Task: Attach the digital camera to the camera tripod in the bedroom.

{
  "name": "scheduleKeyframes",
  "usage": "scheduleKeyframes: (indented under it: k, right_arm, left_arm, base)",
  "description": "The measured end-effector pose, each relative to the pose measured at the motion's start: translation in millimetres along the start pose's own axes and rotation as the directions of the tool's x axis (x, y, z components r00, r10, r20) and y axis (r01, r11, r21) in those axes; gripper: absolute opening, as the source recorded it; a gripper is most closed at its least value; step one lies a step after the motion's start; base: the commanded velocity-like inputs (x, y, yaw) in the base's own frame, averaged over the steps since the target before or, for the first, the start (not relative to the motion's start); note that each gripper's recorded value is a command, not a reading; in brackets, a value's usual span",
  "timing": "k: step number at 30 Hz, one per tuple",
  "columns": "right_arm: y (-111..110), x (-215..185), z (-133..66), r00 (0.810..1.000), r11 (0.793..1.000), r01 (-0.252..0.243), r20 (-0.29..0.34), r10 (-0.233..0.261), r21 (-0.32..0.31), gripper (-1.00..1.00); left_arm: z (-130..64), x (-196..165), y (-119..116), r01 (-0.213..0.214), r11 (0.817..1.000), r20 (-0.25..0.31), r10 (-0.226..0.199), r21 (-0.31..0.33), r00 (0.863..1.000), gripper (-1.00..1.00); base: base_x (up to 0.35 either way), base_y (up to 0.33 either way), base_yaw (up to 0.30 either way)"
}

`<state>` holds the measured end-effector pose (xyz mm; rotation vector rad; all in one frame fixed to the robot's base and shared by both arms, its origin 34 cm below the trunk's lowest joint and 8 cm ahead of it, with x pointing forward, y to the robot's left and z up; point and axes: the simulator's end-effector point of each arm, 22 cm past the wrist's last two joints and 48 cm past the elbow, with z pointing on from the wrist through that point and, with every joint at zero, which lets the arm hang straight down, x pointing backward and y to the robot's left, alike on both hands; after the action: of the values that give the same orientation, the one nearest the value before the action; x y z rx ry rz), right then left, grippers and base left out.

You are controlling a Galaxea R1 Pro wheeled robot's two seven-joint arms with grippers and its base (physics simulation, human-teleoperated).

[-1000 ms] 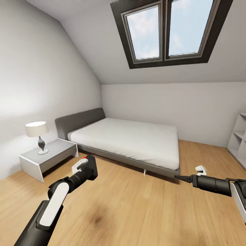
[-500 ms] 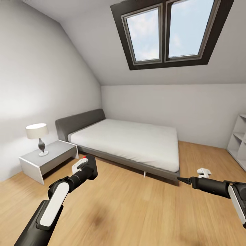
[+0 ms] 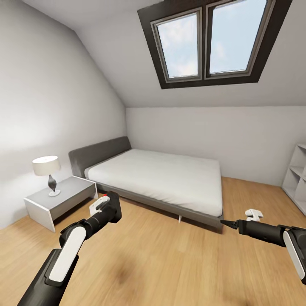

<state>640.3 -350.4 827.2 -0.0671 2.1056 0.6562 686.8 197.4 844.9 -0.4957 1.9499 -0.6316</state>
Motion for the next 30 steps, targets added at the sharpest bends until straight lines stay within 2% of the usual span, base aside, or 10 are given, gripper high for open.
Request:
scheduleKeyframes:
  k: [15, 30]
  right_arm:
    - [17.3, -33.7, -13.6, 1.000, 1.000, 0.026, 0.017, -0.026, 0.000, 1.00]
    - [28.3, -56.5, -23.9, 1.000, 1.000, 0.027, 0.015, -0.027, 0.002, 1.00]
  left_arm:
    - [-7.7, -21.2, -18.7, 0.001, 1.000, -0.001, -0.001, 0.003, 1.000, -1.00]
    - [-15.7, -41.2, -36.5, 0.005, 1.000, -0.003, -0.005, 0.005, 1.000, -1.00]
  base:
    - [0.000, 0.000, 0.000]
    - [0.000, 0.000, 0.000]
